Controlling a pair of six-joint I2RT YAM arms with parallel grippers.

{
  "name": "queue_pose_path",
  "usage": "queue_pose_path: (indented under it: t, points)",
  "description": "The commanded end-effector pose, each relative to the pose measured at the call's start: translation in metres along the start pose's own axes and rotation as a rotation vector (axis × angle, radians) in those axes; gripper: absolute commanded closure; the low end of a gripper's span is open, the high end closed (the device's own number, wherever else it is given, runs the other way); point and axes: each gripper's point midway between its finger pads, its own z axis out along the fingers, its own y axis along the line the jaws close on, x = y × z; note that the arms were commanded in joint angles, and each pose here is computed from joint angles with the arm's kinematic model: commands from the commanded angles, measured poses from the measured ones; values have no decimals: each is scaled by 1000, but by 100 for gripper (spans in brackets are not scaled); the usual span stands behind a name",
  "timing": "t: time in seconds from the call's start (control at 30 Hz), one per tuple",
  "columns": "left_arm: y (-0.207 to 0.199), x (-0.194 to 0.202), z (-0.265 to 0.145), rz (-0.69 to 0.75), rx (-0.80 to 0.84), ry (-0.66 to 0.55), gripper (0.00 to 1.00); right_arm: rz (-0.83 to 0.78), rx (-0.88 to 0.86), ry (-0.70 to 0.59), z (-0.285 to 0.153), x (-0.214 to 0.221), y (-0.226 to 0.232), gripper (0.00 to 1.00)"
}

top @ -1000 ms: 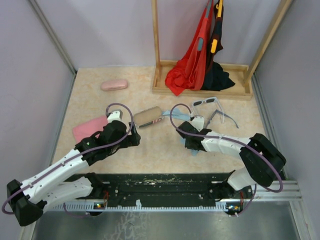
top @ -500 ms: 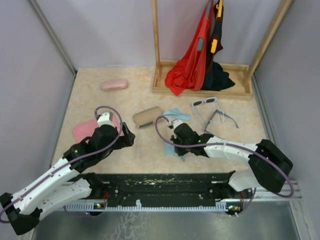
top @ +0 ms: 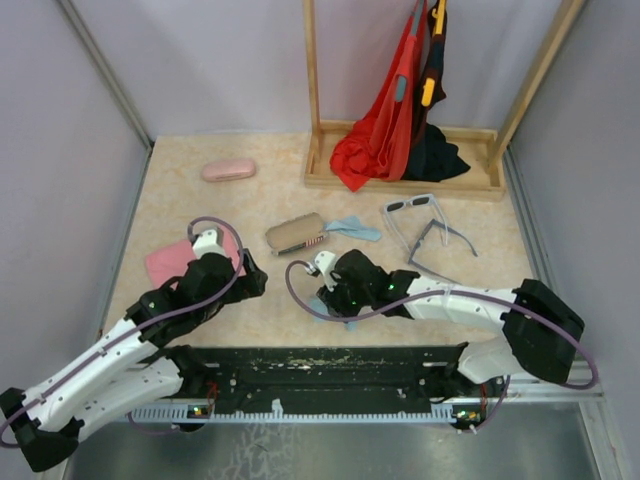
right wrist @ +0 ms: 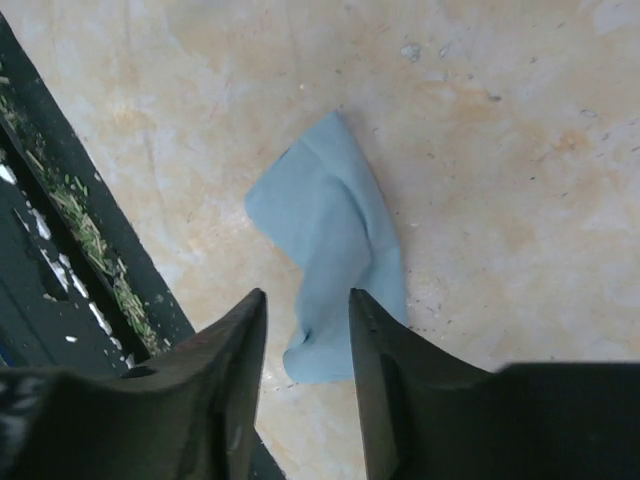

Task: Organize the sunglasses
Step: Adjust the glasses cleaning cloth at the center of the board.

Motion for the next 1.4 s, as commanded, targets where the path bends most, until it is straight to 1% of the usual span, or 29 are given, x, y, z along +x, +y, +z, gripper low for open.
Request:
queue_pose_path:
  t: [0.0, 0.07, 0.17, 0.27, 0.33, 0.47, 0.57, 0.77, 0.97, 1.23, 1.37]
  points:
    - [6, 10, 6, -9, -27, 29, 0, -27, 53, -182, -25, -47, -5, 54]
    - [4, 15, 10, -5, -26, 45, 0, 27, 95, -209, -33, -48, -10, 51]
    - [-3, 23, 17, 20, -4, 81, 1, 189, 234, -211, -43, -40, -31, 51]
    - [-20, 34, 24, 32, 69, 138, 5, 390, 369, -164, -49, -16, -50, 55]
    - [-31, 46, 30, 41, 118, 182, 10, 511, 428, -132, -51, 3, -54, 60]
    - [-45, 73, 43, 62, 169, 256, 20, 694, 455, -113, -51, 33, -50, 65]
    - [-55, 92, 50, 93, 179, 290, 24, 810, 443, -140, -51, 45, -46, 65]
    - [-75, 121, 61, 157, 151, 325, 34, 883, 392, -191, -49, 52, -39, 66]
    - [-82, 138, 75, 182, 114, 350, 46, 891, 360, -192, -48, 56, -34, 66]
    - [-90, 146, 88, 223, 89, 356, 53, 892, 354, -196, -47, 62, -34, 66]
    - [-92, 150, 94, 242, 75, 363, 59, 894, 349, -201, -47, 63, -34, 66]
